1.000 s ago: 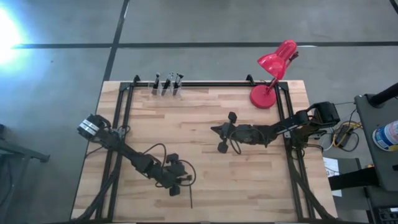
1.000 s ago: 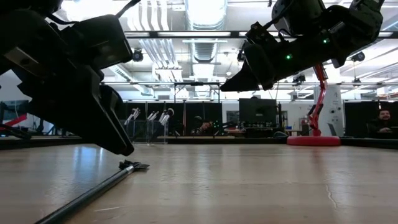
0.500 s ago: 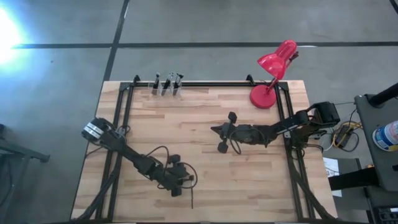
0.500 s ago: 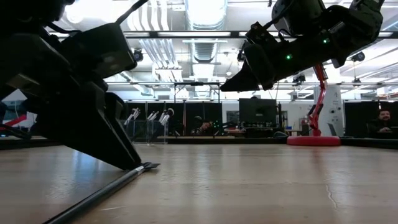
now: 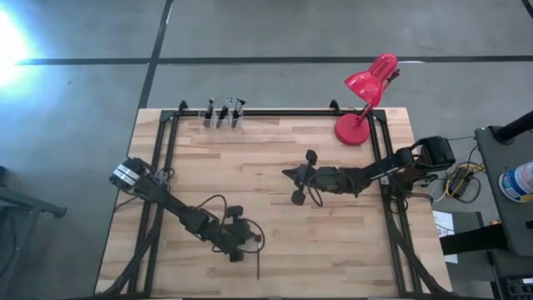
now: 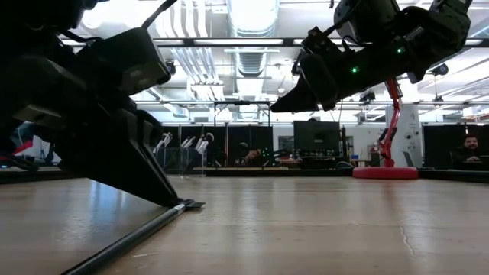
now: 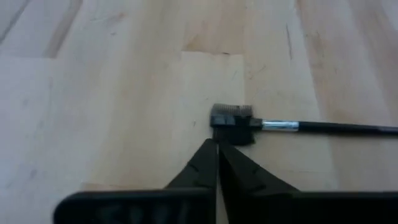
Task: Put items in baskets/containers
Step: Put the black eyebrow comb into the transparent organizer
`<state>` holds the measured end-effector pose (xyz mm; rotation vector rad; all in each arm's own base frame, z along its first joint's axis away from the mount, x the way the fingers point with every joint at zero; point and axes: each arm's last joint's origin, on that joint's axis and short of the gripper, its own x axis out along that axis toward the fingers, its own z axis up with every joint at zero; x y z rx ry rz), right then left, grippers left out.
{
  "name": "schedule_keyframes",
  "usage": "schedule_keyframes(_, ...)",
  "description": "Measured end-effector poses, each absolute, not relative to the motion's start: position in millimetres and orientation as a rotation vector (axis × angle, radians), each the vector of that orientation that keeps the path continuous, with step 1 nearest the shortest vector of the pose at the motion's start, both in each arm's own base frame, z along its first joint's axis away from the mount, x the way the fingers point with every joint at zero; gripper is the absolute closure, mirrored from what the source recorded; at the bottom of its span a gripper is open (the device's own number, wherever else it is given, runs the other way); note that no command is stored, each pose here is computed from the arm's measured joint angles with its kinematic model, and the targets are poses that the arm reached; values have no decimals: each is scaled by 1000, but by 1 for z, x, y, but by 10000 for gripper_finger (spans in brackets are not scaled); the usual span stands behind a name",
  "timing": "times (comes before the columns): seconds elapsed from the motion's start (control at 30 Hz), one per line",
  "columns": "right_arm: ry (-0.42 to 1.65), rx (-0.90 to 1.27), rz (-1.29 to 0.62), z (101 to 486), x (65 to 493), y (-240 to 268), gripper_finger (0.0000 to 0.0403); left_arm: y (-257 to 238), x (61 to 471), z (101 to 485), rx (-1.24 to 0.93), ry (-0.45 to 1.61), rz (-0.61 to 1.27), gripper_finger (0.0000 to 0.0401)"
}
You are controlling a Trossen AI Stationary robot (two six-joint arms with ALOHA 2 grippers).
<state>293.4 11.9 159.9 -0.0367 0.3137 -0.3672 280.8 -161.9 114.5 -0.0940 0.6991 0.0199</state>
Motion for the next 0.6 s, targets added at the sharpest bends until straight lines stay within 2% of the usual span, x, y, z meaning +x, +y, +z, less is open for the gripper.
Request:
schedule_keyframes(0.13, 315, -33, -347, 160, 294, 12, 394, -159, 278, 122, -39, 682, 61, 400)
schedule_keyframes(0.33, 325, 0, -107, 160, 295, 25, 394, -147, 262, 119, -33, 649, 108, 401)
schedule_keyframes(0.5, 326, -11, -61, 159, 299, 40, 394, -149, 259, 116, -178, 553, -38, 400)
schedule_keyframes(0.6, 340, -20, -49, 155, 301, 45, 394, -156, 266, 120, -150, 560, -100, 387)
